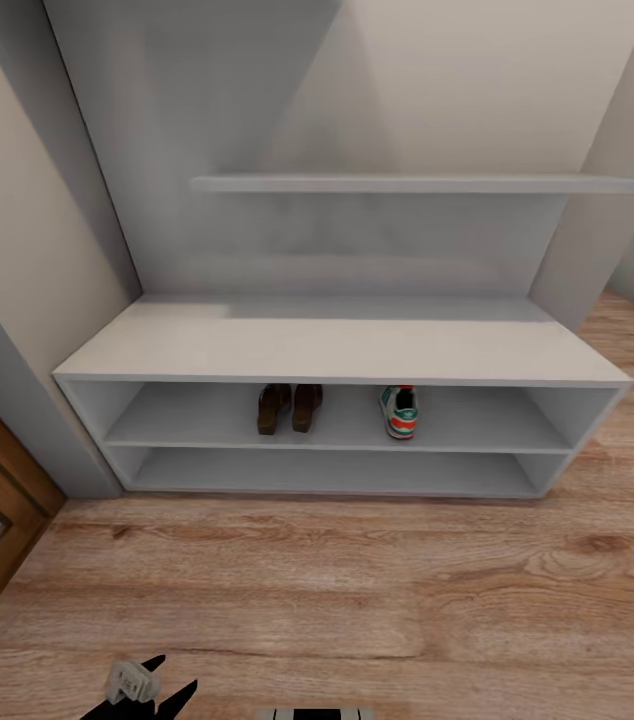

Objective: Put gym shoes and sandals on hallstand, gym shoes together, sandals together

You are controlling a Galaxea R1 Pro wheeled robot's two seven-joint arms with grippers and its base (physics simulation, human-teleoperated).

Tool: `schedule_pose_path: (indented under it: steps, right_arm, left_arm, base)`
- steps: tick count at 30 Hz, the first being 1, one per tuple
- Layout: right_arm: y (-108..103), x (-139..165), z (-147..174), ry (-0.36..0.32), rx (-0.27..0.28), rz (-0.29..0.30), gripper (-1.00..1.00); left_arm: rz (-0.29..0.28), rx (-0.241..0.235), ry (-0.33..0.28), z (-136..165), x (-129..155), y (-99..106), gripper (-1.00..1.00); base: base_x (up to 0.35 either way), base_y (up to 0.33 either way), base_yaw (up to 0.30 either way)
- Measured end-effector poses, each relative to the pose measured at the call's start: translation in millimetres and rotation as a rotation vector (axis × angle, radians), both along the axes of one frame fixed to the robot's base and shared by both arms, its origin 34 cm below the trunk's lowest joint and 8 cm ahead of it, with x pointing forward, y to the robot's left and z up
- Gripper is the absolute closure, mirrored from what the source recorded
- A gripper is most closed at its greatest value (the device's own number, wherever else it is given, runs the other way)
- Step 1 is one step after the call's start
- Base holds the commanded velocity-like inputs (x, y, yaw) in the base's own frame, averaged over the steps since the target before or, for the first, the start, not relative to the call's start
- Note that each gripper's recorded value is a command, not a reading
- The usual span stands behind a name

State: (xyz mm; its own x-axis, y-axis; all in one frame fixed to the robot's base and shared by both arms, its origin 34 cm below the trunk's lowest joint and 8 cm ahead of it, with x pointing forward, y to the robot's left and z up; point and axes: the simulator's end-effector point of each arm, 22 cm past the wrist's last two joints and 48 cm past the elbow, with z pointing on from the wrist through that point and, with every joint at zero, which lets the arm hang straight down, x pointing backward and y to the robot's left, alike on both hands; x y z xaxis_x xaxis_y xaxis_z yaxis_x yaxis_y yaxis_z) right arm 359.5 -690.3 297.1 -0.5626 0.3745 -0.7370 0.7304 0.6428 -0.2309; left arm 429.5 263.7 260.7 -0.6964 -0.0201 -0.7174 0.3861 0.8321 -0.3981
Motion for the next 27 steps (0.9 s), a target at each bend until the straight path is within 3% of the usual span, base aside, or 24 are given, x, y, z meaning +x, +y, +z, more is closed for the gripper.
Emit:
schedule_pose_path:
  steps: [16,27]
  right_arm:
    - [0.4,-0.4,-0.7,0.002,0.002,-0.001,1.00]
    - [1.2,-1.3,-2.0,0.004,0.005,-0.001,1.00]
  left_arm:
    - [-0.001,-0.003,-0.001,0.7,-0.1,0.1,-1.00]
    - [0.000,-0.004,0.001,0.4,-0.1,0.5,-1.00]
  base:
    - [-0.018,-0.271,0.000]
    - [-0.202,-0.214,0.000]
